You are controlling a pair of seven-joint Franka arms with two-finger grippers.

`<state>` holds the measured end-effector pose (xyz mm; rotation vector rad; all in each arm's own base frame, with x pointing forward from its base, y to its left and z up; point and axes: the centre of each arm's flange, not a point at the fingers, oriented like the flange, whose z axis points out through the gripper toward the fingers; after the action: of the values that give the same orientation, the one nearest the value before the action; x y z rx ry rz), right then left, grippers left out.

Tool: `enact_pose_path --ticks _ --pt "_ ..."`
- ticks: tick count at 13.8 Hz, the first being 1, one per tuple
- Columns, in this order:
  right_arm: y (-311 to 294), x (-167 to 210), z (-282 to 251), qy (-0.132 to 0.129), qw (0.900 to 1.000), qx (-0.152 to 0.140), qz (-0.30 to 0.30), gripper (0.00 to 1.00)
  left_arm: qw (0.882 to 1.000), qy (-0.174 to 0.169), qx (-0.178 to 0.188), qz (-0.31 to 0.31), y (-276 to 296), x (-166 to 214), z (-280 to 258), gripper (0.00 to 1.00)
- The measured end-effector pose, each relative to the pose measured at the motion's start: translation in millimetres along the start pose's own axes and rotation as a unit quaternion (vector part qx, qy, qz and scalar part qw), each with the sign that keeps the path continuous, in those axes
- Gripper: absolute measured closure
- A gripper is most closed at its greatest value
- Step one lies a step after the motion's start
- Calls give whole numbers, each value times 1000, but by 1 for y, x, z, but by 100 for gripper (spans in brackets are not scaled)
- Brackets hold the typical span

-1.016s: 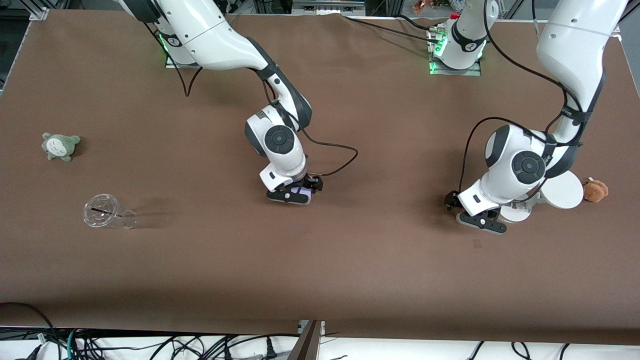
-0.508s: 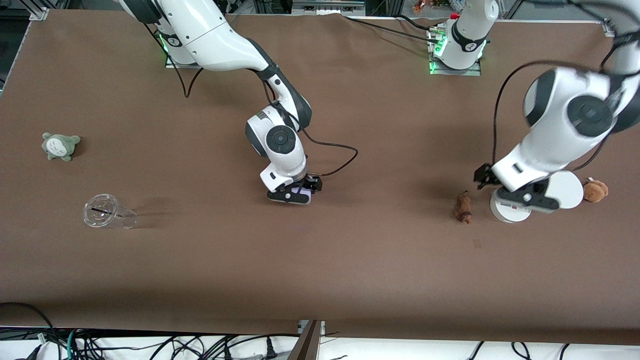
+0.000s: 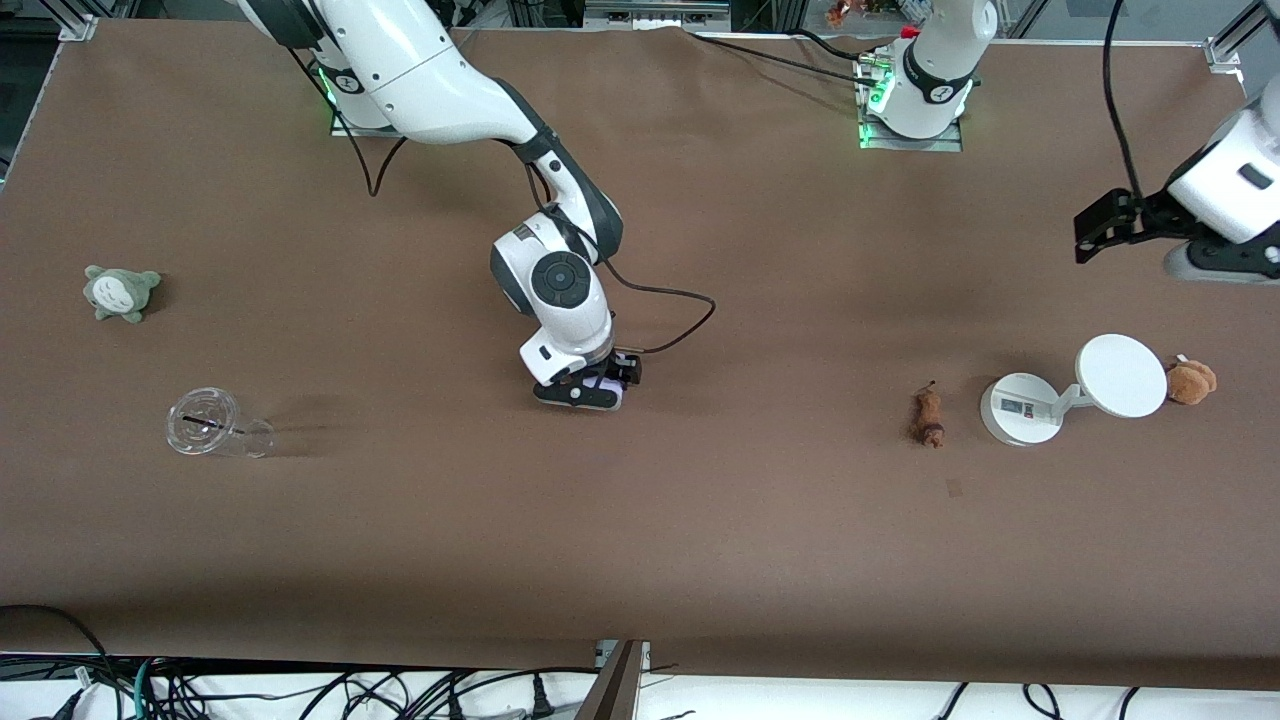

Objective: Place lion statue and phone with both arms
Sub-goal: 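Carry the phone box with the right gripper toward the glass cup and lower it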

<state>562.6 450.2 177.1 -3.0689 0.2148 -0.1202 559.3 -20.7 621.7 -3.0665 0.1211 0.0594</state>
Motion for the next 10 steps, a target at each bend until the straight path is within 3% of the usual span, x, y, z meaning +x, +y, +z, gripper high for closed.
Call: enact_pose_path --ticks 4,10 --pt "39 51 -21 21 999 -20 -40 16 1000 -8 -2 -8 -9 -4 -11 0" --pt "223 162 -53 -26 993 -69 -92 16 999 -17 -7 -36 -42 0 0 0"
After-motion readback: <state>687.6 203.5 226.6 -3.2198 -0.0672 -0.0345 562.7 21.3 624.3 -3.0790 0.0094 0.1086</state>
